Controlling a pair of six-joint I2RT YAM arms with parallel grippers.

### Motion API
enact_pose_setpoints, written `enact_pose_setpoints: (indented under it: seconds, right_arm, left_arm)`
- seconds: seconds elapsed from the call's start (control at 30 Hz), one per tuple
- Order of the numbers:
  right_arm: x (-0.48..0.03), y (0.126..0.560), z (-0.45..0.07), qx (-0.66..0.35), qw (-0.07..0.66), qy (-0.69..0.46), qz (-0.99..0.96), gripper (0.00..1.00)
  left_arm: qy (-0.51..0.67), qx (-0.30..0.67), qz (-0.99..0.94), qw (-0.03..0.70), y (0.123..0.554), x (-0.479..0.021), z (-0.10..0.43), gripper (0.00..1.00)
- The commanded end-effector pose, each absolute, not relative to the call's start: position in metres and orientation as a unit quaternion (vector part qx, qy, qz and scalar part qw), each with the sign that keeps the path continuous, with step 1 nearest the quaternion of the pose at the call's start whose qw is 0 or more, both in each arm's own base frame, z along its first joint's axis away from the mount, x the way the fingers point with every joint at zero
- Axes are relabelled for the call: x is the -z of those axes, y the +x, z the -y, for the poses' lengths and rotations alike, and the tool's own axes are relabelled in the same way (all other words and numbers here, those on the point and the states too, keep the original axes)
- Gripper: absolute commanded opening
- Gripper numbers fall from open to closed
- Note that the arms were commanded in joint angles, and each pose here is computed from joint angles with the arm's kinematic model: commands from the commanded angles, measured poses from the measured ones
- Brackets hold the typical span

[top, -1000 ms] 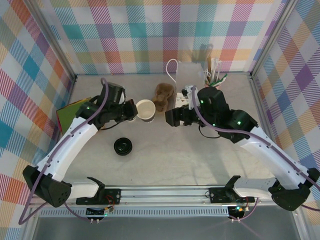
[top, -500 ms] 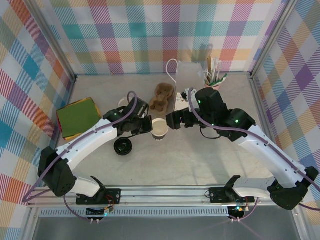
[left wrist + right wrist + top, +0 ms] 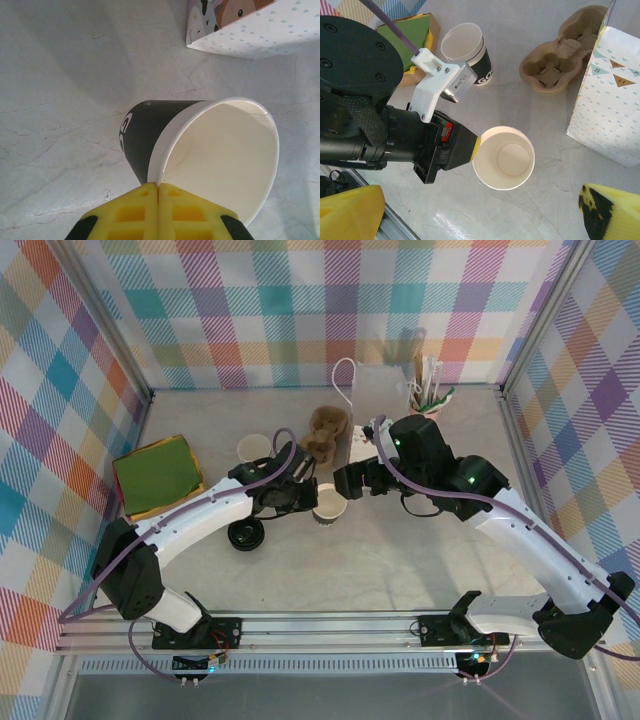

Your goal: Pack the takeout coffee

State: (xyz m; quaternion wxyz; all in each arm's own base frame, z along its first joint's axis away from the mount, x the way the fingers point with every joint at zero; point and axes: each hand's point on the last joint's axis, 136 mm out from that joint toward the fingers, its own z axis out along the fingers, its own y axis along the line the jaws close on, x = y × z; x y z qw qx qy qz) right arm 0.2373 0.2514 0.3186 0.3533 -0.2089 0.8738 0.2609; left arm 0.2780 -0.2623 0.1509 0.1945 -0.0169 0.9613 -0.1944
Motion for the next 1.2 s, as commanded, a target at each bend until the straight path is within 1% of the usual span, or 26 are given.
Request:
enact_pose_setpoints:
  seconds: [0.0,0.27,0.4,0.73,0.83,0.93,1.17]
  right_arm:
    - [-0.316,0.238,-0.249,-0.255,0.348,-0.212,-0.877,0.99]
    - [-0.314,0.236,-0.246,-0.251,0.348,-0.216,-0.877,0.99]
    - [-0.314,0.235,-0.242,-0.249,0.350,-0.215,-0.877,0.99]
    - [-0.302,0.233,-0.244,-0.253,0.332,-0.212,-0.884,0.99]
    - [-0.297,0.233,-0.245,-0.248,0.320,-0.214,-0.889,0.99]
    - [-0.293,0.233,-0.245,-0.245,0.312,-0.213,-0.893,0.99]
    - [-0.285,0.235,-0.251,-0.249,0.302,-0.217,-0.894,0.99]
  left_arm:
    - [-0.008,0.194,-0.961,0.198,0.278,-0.148,0.268,0.00]
    - [-0.014,0.193,-0.964,0.183,0.274,-0.142,0.271,0.00]
    - [-0.015,0.197,-0.962,0.188,0.273,-0.146,0.268,0.00]
    - [-0.026,0.220,-0.959,0.177,0.271,-0.155,0.273,0.00]
    - [-0.033,0.227,-0.960,0.160,0.265,-0.152,0.274,0.00]
    - [-0.043,0.225,-0.962,0.147,0.259,-0.148,0.271,0.00]
    - [-0.059,0.200,-0.968,0.143,0.250,-0.142,0.252,0.00]
